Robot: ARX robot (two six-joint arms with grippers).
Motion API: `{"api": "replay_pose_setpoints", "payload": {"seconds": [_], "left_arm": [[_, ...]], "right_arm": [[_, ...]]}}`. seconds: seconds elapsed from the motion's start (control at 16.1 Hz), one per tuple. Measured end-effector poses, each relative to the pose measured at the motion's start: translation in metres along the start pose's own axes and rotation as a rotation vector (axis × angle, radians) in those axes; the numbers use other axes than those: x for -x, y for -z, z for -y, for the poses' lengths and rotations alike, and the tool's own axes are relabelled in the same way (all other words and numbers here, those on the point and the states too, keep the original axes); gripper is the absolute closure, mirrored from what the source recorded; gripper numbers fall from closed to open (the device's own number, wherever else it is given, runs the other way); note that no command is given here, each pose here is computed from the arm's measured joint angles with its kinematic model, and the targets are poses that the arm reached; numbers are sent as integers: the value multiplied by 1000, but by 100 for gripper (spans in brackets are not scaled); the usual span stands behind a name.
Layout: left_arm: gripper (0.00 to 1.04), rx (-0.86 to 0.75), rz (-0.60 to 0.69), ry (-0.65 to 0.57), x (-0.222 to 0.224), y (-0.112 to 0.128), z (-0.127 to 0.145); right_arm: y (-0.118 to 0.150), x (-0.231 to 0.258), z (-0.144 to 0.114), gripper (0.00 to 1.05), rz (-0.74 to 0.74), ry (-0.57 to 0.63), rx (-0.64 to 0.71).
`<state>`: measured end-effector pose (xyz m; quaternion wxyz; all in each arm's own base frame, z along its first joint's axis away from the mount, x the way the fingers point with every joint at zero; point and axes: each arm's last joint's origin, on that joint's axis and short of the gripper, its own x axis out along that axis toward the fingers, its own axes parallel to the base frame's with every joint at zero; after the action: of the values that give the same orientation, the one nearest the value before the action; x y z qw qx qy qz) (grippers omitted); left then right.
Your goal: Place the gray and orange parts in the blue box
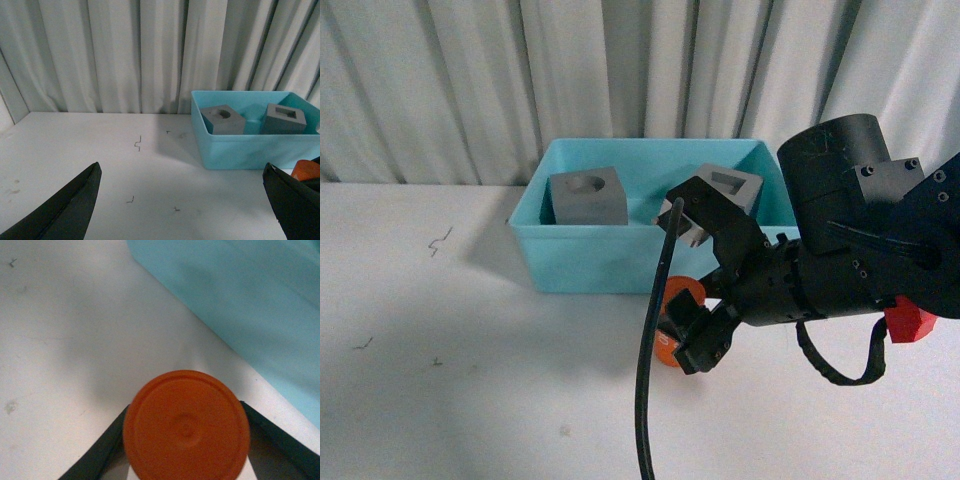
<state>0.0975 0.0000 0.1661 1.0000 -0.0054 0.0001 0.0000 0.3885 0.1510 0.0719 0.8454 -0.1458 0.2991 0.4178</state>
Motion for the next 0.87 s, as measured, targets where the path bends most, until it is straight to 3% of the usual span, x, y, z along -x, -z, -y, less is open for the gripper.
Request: {"api": "replay_pose_setpoints", "payload": {"seconds": [0.12, 0.37, 0.62, 0.75, 0.87], "left_arm": [[7, 0, 0, 0, 0, 0, 0], [7, 0, 0, 0, 0, 0, 0], [7, 0, 0, 0, 0, 0, 0], [7, 0, 0, 0, 0, 0, 0], [7, 0, 0, 0, 0, 0, 0]], "right_arm": [[-1, 0, 0, 55, 9, 4, 2], [-10, 19, -14, 57, 66, 25, 1], [-62, 109, -33, 57, 331, 138, 24], [-88, 154, -17, 57, 434, 284, 25], [-107, 164, 6, 57, 475, 385, 20]]}}
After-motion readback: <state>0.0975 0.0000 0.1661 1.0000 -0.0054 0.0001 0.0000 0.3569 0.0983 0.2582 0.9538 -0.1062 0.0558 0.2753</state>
